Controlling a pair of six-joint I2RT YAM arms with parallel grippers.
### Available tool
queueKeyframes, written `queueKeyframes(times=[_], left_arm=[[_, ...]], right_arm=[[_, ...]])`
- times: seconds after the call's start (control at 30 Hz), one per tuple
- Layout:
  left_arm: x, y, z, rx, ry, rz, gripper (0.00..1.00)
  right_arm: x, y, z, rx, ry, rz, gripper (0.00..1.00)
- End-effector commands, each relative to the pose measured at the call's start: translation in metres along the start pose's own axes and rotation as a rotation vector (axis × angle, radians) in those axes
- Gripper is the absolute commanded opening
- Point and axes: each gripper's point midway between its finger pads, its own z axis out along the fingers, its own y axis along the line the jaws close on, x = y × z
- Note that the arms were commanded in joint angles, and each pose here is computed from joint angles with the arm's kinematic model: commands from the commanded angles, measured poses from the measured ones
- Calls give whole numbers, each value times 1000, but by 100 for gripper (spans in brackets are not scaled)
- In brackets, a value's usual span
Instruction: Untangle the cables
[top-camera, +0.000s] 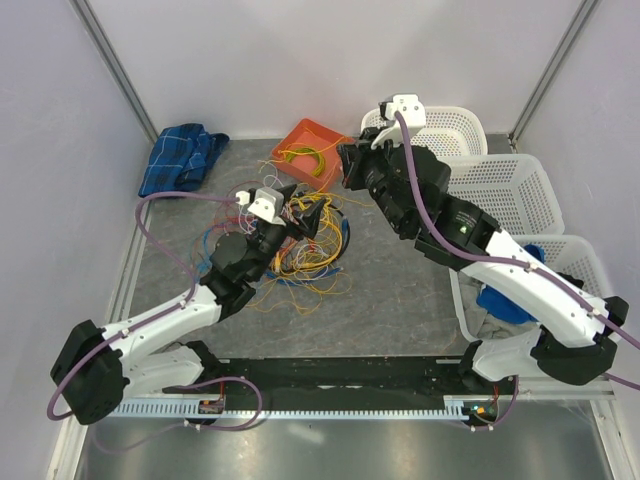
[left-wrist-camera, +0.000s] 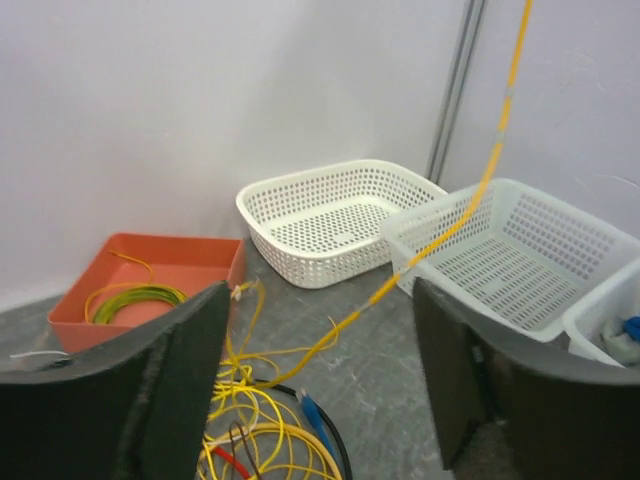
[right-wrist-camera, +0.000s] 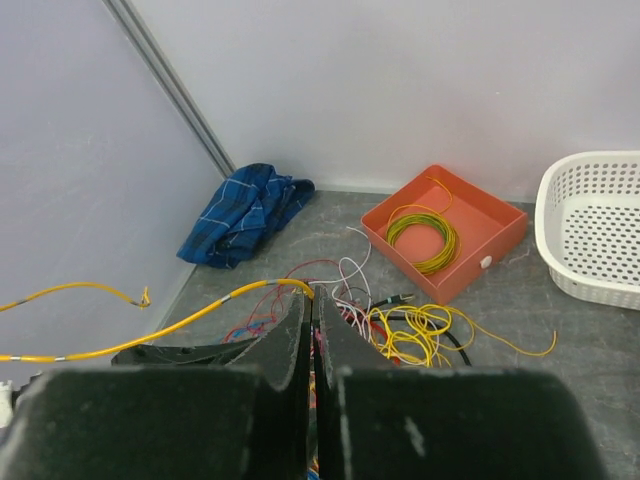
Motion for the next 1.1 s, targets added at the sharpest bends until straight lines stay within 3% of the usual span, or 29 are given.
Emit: queueKeyframes(times=[0.0, 0.07, 0.1, 0.17, 0.37, 0.4, 0.47, 0.5, 0.6, 0.63, 0.67, 0.73, 0.83, 1.07], left_arm=[[-40, 6, 10, -29, -114, 84, 61], [-40, 2, 12, -8, -96, 92, 44], [-39, 1, 12, -1, -86, 95, 25], [-42, 1, 9, 5, -74, 89, 4], [-63, -3, -2, 29, -63, 46, 2], [-57, -3, -6, 27, -10, 39, 2], [-77, -2, -3, -1, 14, -30, 2], [-60, 0, -8, -17, 120, -35, 2], [-83, 6, -1, -78, 179, -130, 2], [-56, 11, -4, -124, 309, -157, 2], [-83, 13, 4, -145, 289, -185, 2], [-75, 18, 6, -171, 388, -203, 2], [-90, 9, 22, -124, 423, -227, 2], [-155, 7, 55, -119, 325, -242, 2]], right_arm=[[-9, -4, -11, -15, -12, 37, 0], [-8, -6, -12, -13, -10, 40, 0], [-7, -7, -12, -13, -6, 37, 0], [-5, -9, -12, -8, -5, 37, 0], [0, -19, -16, 18, -4, 20, 0], [0, -20, -16, 20, -8, 18, 33], [6, -28, -20, 40, -10, 5, 70], [6, -32, -21, 53, -17, 5, 98], [16, -51, -26, 116, -21, -16, 98], [19, -56, -28, 132, -21, -22, 98], [29, -65, -31, 161, -13, -36, 98], [39, -73, -33, 178, -7, -38, 98], [64, -85, -39, 188, 16, -38, 98], [144, -113, -55, 163, 99, -42, 98]])
